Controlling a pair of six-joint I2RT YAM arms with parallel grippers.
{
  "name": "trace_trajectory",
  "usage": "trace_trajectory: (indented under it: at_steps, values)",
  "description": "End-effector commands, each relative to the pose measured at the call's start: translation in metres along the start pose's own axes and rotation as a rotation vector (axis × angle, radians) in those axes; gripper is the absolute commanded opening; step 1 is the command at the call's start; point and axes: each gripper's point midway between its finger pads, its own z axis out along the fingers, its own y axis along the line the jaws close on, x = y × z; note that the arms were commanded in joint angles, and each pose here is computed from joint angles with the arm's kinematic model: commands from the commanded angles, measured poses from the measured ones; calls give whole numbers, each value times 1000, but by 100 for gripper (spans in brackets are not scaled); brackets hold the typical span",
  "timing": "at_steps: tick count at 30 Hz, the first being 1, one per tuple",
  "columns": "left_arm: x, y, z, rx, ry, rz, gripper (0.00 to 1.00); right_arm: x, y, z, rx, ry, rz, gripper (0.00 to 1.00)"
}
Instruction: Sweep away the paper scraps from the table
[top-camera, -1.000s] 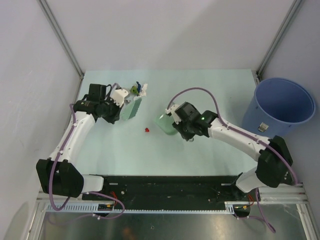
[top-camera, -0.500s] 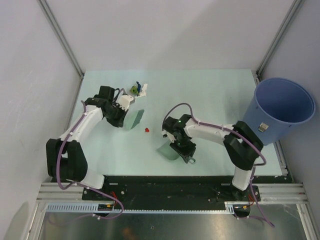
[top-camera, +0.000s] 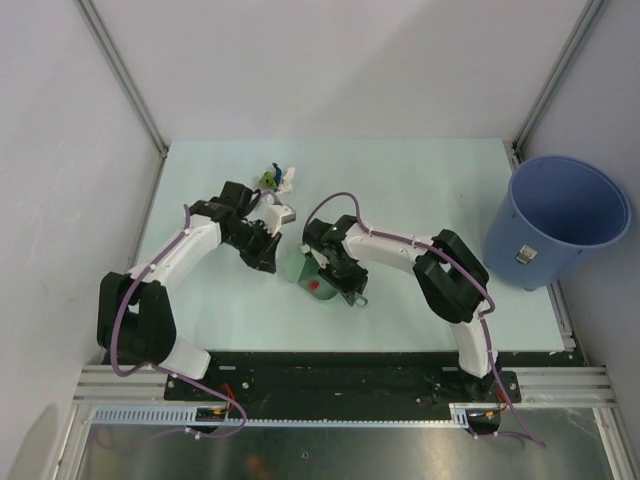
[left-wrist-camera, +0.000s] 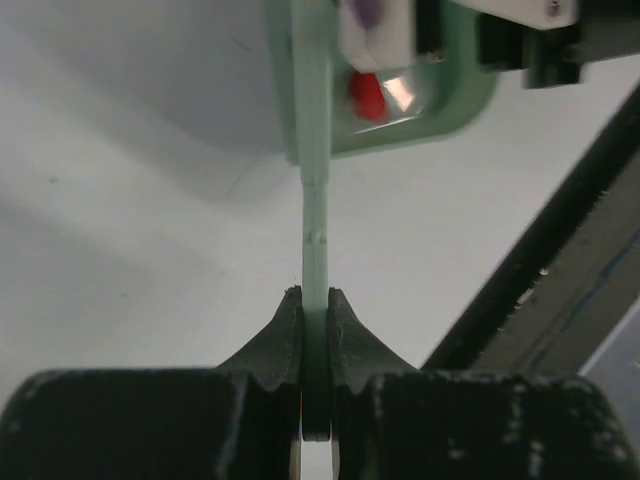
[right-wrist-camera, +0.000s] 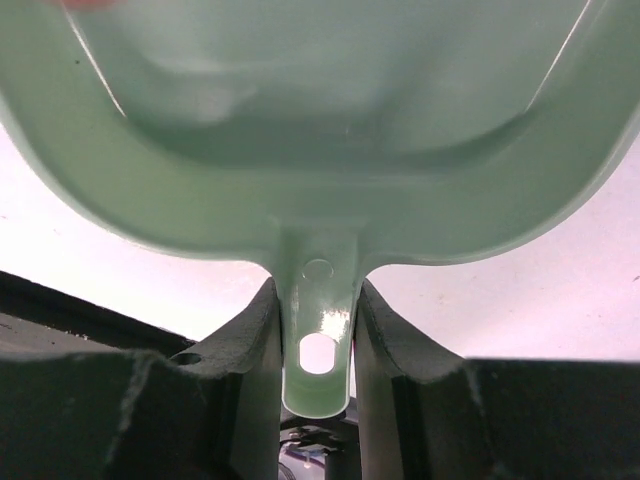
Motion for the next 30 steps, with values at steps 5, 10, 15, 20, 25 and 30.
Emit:
trace_trajectory:
  at_steps: [5, 10, 15, 20, 25, 30]
  values:
    - [-23, -22, -35, 66, -100, 31, 0, -20, 2, -6, -56, -132, 15, 0]
    - [-31, 17, -65, -75, -155, -27, 0, -17, 10, -15, -71, -194, -26, 0]
    - [-44, 50, -112, -234, -240, -44, 0, -7, -4, -46, -16, -211, -1, 0]
    - [-36, 80, -144, -396, -244, -76, 0, -5, -44, -109, 125, -267, 97, 0]
    - [-20, 80, -128, -374, -203, -93, 0, 13, -117, -195, 278, -371, 244, 0]
    - [-8, 78, -118, -363, -180, -103, 0, 82, -215, -281, 531, -461, 474, 0]
